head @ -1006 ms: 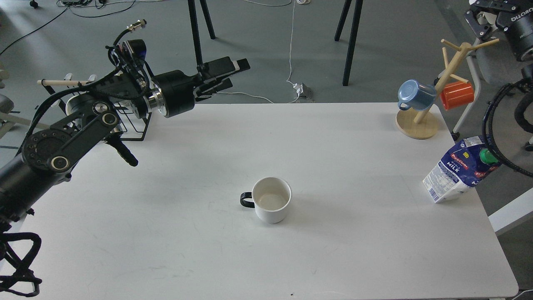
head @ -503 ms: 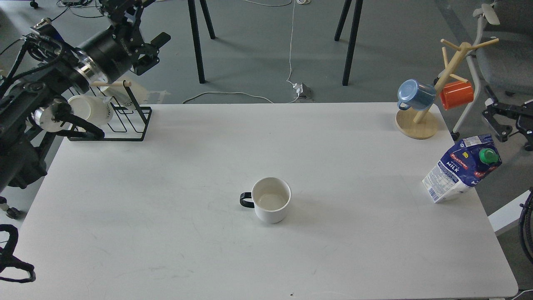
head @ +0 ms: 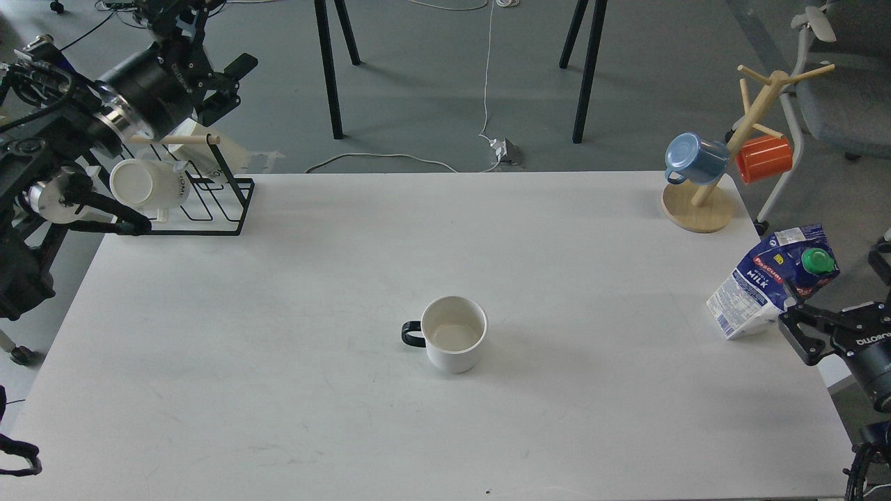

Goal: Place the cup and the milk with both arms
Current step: 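Reach the right gripper to the milk carton and grasp it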

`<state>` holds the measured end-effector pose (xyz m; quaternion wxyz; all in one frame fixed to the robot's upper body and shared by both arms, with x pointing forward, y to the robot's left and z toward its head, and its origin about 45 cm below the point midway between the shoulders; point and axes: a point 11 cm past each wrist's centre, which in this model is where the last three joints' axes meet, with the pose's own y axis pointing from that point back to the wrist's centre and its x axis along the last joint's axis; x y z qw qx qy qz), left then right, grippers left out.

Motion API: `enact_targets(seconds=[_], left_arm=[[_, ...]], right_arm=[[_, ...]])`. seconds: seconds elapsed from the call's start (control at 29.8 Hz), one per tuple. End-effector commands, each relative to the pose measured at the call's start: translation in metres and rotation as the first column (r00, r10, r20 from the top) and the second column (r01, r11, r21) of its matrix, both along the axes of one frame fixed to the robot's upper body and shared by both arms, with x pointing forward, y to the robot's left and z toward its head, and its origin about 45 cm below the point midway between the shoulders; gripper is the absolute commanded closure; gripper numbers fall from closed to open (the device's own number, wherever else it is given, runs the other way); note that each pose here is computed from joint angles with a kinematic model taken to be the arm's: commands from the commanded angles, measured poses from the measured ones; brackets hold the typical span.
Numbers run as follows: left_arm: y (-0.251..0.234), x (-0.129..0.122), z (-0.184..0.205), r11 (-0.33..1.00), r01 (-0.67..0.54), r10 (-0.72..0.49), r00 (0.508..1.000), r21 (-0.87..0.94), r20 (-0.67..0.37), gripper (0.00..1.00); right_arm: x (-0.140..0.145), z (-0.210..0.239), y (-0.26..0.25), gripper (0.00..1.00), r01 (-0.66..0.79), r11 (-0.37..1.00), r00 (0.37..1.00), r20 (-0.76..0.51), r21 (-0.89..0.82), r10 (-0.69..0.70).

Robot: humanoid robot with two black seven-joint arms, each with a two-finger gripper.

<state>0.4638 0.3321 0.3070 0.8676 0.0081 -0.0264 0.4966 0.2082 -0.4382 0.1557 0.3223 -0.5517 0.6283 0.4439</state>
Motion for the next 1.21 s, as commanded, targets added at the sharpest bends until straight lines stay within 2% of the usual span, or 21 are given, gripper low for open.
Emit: enact_targets(seconds=[0.0, 0.44, 0.6, 0.84, 1.17], left_arm=[[0.002, 0.0, -0.001, 1.0, -0.004, 0.004, 1.0, 0.006, -0.003, 0.01], [0.008, -0.001, -0.009, 1.0, -0.02, 0.02, 1.0, 0.024, -0.024, 0.01], [0.018, 0.0, -0.017, 0.998, -0.051, 0.053, 0.998, 0.028, -0.045, 0.01], [0.031, 0.001, -0.027, 0.995, -0.093, 0.095, 0.993, 0.03, -0.069, 0.01], [0.032, 0.001, -0.029, 0.995, -0.098, 0.1, 0.992, 0.028, -0.073, 0.01]], right_arm=[[-0.016, -0.015, 0.004, 0.0, 0.016, 1.0, 0.999, -0.04, 0.024, -0.015], [-0.025, -0.045, -0.006, 0.0, 0.105, 0.994, 0.992, -0.077, 0.029, -0.102], [-0.017, -0.053, -0.019, 0.0, 0.141, 0.99, 0.987, -0.074, 0.001, -0.14], [0.002, -0.056, -0.004, 0.0, 0.12, 0.993, 0.992, -0.039, 0.02, -0.12], [0.019, -0.051, -0.015, 0.01, 0.146, 0.989, 0.989, -0.006, -0.006, -0.147]])
